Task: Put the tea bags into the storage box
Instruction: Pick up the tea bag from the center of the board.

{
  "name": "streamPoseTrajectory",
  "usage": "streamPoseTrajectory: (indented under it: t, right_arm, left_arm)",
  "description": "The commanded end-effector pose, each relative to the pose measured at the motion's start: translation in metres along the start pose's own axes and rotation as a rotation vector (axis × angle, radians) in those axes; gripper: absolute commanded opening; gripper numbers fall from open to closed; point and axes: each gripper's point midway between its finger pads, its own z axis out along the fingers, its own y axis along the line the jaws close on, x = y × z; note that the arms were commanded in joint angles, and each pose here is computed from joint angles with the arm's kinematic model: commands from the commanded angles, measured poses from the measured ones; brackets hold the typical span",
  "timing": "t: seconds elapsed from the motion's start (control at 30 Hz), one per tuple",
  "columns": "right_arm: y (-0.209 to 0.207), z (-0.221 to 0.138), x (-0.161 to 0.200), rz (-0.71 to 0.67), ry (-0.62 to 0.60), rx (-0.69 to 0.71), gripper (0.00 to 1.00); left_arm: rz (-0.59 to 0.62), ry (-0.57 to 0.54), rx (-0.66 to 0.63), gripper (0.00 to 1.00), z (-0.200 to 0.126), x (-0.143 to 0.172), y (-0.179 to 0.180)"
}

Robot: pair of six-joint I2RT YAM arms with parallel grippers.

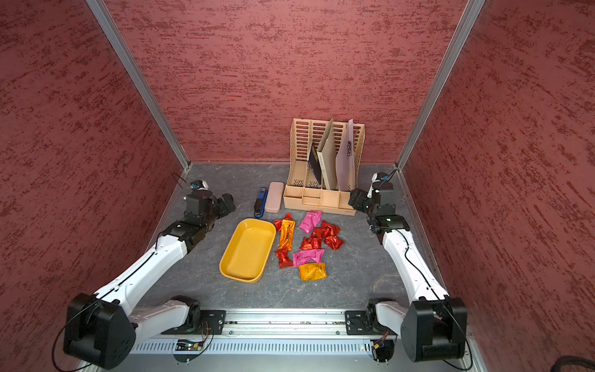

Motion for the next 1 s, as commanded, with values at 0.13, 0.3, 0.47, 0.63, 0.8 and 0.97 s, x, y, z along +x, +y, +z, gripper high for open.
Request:
streamPoseTrajectory:
  t: [0.13,0.3,0.47,0.63,0.8,0.97]
  right_arm:
    - [-0.019,-0.054,0.145,0.155,0.399,0.031,0.74]
    - [-0.023,-0.067,0.172,0.264,0.416,-0.006,0.71]
    - [-0.004,-0.039,0.171,0.453,0.38,-0.143,0.74]
    - [-0.007,-0.006,0.161,0.515,0.344,-0.11,0.76]
    - [-0.01,0.018,0.159,0.53,0.348,-0.083,0.72]
    - [-0.02,0.031,0.163,0.527,0.347,-0.029,0.67]
  left_arm:
    - [-0.091,0.345,-0.168,1.0,-0.033,0.089,0.02]
    - [-0.121,0.413,-0.094,1.0,-0.052,0.103,0.004]
    - [-0.137,0.422,-0.038,1.0,-0.071,0.108,-0.002]
    - [-0.125,0.42,-0.025,1.0,-0.074,0.118,0.009]
    - [-0.144,0.385,0.043,1.0,-0.064,0.115,-0.004]
    - [-0.162,0.356,0.054,1.0,-0.052,0.109,-0.008]
